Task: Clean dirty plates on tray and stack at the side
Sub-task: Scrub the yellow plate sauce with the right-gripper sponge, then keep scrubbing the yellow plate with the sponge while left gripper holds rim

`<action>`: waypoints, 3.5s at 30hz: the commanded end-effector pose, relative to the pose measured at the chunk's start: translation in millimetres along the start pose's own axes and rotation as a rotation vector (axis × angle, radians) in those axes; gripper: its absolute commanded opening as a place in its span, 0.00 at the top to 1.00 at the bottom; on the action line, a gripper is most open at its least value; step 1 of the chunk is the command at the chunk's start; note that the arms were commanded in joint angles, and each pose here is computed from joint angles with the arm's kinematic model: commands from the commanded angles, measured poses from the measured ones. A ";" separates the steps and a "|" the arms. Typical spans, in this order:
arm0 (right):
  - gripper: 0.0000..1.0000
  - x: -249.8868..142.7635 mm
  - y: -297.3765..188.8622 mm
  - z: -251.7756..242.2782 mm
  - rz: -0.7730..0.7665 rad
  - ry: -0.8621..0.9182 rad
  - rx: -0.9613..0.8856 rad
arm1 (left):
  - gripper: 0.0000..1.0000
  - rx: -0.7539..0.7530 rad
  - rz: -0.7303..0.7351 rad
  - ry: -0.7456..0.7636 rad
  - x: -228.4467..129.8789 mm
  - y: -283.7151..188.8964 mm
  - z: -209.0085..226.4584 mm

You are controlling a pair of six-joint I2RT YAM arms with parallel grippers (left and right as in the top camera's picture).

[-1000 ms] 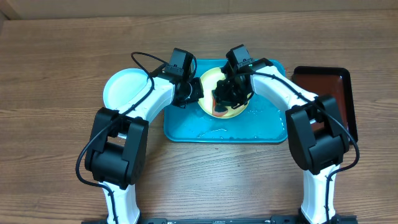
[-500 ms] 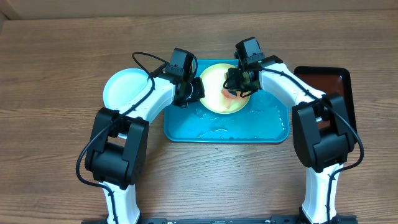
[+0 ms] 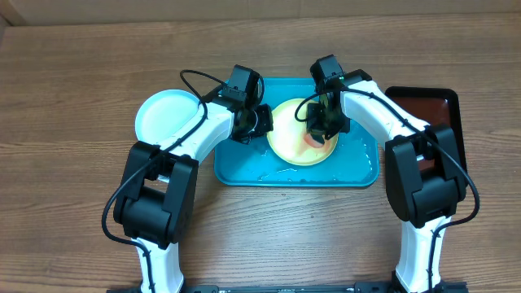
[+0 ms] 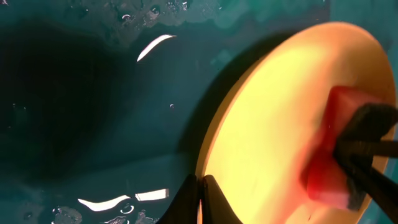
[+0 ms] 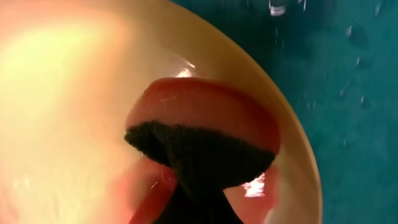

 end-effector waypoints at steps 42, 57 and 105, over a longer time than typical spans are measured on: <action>0.96 -16.8 14.1 41.4 0.109 -0.087 0.322 | 0.95 0.010 0.156 0.150 -30.4 28.6 10.2; 0.96 1.6 -1.2 -23.5 0.095 0.055 0.188 | 0.96 0.055 0.098 0.040 -18.5 28.7 19.9; 0.96 16.1 24.3 32.4 -0.109 0.105 0.333 | 0.96 0.038 0.069 -0.006 -6.1 25.1 27.7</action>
Point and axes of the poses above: each gripper's point midway between its finger pads, its own y axis out along the fingers, its own z axis along the line the jaws close on, x = y × z, the point moved 9 cm from there along -y, back along the fingers, and after that the axes turned 9 degrees about -y, right-handed, at the moved point
